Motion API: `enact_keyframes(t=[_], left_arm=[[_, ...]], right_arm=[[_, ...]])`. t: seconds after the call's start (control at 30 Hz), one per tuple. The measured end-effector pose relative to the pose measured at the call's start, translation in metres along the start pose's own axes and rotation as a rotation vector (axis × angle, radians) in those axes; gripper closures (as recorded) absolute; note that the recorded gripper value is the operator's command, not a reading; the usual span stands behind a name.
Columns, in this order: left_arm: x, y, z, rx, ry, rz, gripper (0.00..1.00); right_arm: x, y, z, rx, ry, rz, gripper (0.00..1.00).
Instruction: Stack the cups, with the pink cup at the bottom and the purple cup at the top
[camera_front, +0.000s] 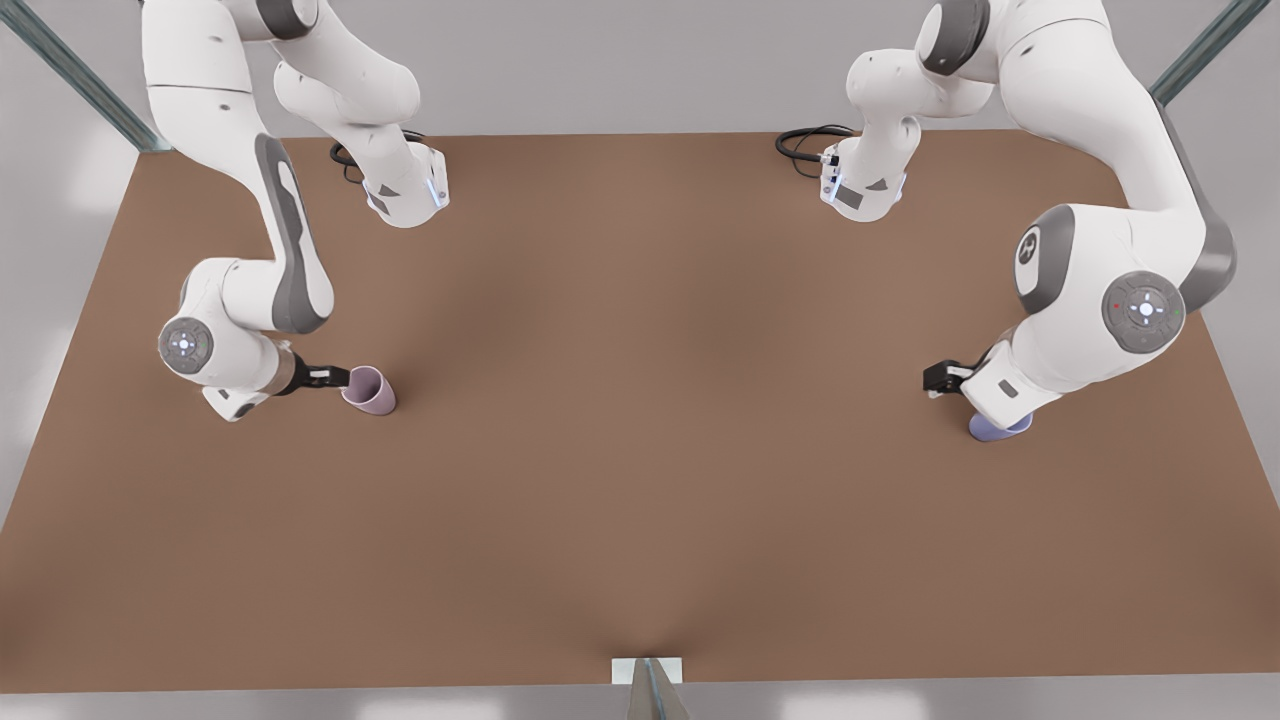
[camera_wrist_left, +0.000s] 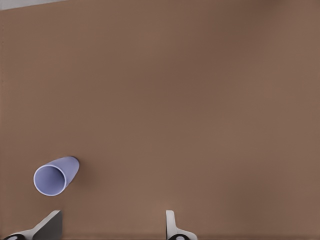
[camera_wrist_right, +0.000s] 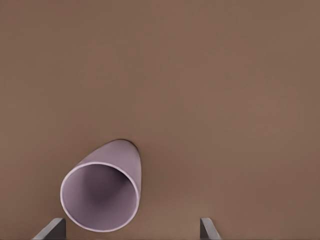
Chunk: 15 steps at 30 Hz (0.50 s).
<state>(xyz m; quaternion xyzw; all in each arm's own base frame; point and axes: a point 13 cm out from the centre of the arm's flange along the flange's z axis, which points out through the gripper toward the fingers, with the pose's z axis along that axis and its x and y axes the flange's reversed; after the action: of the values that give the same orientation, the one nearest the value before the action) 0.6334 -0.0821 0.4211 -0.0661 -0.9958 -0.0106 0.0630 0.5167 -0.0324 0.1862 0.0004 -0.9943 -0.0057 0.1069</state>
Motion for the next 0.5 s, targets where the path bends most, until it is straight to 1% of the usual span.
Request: enact_keyframes(t=[0.27,0.33,0.37,0.4,0.43,0.47,0.5], left_arm=[[-0.001,0.002,0.01,0.0,0.019,-0.002,0.0],[-0.002,0.002,0.012,0.0,0.023,-0.003,0.0],[-0.002,0.003,0.013,-0.001,0.025,-0.004,0.0],[-0.002,0.005,0.014,-0.002,0.026,-0.009,0.0],[-0.002,0.007,0.014,-0.002,0.027,-0.012,0.0],[-0.002,0.007,0.015,-0.002,0.029,-0.013,0.0],[-0.003,0.008,0.016,-0.003,0.03,-0.014,0.0]], right_arm=[[-0.008,0.0,0.053,0.0,-0.029,-0.021,0.0],[-0.011,-0.001,0.06,0.0,-0.036,-0.027,0.13],[-0.012,-0.001,0.063,0.0,-0.04,-0.03,0.17],[-0.012,-0.001,0.066,0.0,-0.041,-0.034,0.27],[-0.013,0.0,0.071,0.0,-0.039,-0.039,0.31],[-0.014,0.001,0.075,-0.001,-0.037,-0.044,0.31],[-0.014,0.001,0.079,-0.001,-0.036,-0.049,0.4]])
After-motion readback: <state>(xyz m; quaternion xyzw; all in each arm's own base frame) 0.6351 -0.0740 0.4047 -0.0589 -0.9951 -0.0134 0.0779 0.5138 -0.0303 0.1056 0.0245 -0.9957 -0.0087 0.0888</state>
